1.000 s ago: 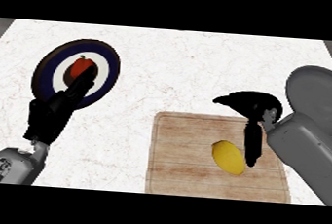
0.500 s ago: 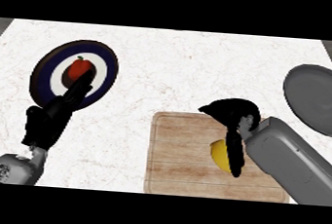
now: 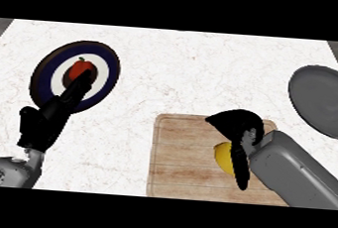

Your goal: Pick the lemon from the cutting board and place it in the pan

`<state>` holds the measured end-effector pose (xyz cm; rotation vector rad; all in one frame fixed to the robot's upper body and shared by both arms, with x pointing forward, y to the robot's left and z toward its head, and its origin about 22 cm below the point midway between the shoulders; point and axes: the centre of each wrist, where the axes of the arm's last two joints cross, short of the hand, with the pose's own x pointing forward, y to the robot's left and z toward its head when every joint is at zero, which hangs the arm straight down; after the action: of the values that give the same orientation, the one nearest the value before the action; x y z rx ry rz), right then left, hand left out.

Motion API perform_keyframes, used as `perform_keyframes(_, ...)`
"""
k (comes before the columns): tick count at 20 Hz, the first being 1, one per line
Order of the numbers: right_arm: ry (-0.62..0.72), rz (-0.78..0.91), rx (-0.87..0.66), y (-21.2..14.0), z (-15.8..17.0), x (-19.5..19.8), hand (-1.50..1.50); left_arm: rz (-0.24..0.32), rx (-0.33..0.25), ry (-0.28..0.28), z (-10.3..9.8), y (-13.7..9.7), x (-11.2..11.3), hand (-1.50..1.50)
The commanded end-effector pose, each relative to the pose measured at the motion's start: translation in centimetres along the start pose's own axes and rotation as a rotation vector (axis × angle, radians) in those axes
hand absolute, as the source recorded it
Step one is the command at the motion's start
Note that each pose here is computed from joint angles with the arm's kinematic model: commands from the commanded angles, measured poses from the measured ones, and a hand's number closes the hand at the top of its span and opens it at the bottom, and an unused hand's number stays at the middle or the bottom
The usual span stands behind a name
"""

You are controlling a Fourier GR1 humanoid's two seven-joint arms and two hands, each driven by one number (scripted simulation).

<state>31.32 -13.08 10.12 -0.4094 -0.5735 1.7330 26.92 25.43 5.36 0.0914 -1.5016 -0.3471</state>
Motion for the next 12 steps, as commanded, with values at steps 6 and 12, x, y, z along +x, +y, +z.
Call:
perform_keyframes(6, 0.098, 0.021, 0.007, 1.3, 0.2, -1.3, -1.5, 0.012, 0.008, 0.004, -0.9, -1.5, 1.5, 0.0)
perform_keyframes(12, 0.065, 0.033, 0.065, 2.0, -3.4, -0.8, -1.5, -0.016, 0.014, 0.003, -1.8, 0.5, 0.6, 0.0)
